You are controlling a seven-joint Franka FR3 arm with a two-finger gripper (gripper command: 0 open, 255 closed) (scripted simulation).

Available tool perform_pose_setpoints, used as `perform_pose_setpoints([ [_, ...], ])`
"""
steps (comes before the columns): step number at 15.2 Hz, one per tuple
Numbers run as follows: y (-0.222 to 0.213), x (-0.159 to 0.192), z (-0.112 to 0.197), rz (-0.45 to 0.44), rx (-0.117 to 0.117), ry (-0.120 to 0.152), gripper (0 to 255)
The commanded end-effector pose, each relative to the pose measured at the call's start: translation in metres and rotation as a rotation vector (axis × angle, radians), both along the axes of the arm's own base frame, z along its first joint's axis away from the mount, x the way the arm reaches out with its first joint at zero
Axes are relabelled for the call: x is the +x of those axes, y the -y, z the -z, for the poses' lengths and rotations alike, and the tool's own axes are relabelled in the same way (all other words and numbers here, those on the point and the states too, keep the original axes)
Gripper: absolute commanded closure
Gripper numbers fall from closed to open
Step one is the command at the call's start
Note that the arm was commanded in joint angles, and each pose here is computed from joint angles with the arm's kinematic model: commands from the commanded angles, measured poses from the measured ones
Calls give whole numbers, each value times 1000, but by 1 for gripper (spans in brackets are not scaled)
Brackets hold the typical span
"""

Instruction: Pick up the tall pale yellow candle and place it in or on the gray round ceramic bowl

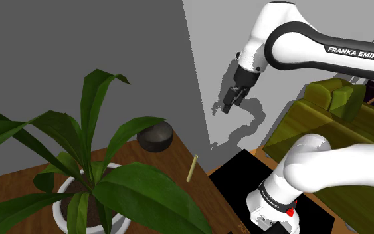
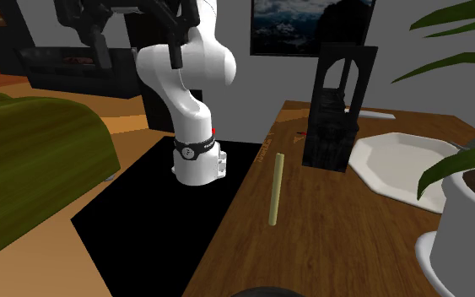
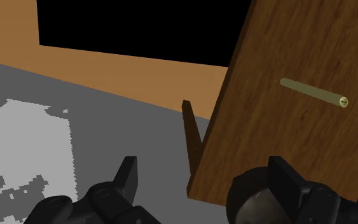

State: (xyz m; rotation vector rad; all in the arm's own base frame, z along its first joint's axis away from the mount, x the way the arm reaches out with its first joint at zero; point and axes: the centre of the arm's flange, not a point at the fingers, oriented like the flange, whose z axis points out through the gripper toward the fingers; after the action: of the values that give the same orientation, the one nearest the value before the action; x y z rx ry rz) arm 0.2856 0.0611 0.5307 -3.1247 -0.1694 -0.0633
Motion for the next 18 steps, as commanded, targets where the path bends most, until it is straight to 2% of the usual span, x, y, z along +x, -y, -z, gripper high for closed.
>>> perform_pose_setpoints([
  [1,-24,-7,12,5,0,8,0],
  [15,-185,-45,96,24,-3,61,0],
  [18,-185,-43,111,24,-3,61,0],
])
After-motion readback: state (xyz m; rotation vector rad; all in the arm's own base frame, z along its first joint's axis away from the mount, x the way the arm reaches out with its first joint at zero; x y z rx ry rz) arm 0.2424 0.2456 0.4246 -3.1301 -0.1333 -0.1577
